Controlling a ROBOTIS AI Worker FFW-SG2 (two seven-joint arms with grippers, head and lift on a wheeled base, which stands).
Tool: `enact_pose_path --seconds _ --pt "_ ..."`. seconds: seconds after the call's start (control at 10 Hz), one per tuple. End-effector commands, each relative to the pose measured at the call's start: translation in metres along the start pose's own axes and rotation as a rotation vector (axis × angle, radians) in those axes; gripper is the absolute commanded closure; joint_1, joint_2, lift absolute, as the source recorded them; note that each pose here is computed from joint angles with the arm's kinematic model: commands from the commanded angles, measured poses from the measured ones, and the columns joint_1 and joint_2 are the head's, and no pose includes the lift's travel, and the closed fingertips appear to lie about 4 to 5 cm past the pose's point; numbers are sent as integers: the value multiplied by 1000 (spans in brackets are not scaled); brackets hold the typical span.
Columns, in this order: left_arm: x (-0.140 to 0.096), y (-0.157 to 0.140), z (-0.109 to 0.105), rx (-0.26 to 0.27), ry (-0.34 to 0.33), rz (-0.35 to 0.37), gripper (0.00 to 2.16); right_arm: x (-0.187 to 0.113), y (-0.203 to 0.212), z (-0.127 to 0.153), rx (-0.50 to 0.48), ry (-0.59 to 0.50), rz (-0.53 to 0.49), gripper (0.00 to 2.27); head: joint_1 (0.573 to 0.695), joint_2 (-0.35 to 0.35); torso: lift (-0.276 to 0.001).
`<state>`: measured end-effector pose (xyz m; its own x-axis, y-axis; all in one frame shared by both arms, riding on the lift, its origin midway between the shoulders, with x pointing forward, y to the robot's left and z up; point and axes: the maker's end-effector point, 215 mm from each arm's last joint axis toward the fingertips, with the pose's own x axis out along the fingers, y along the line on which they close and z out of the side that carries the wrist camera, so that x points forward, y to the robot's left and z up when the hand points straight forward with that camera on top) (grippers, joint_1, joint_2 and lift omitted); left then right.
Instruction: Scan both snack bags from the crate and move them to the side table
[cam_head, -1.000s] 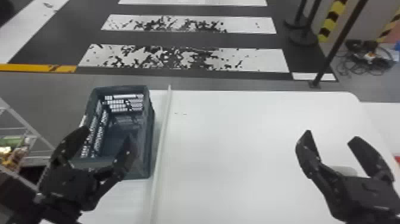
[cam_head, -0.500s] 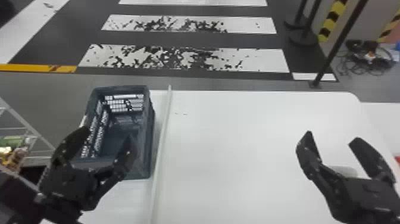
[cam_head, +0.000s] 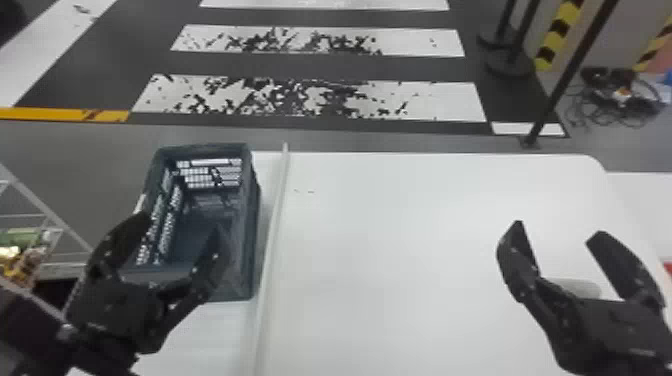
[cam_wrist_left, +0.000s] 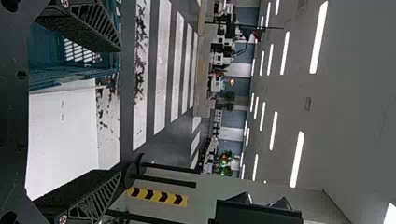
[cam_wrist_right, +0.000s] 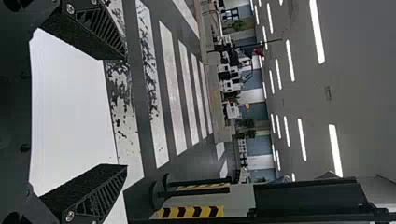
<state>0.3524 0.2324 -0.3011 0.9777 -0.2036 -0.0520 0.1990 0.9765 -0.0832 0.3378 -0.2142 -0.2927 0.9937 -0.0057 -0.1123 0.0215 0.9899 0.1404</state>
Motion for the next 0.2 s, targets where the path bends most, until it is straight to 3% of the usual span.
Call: enact_pose_path --seconds 0.0,0.1 --pt "0 0 0 -1 0 -1 63 -1 4 -2 -8 4 4 97 695 30 -29" --pt "0 1 -1 -1 1 2 63 0 7 -2 0 2 10 90 695 33 -29"
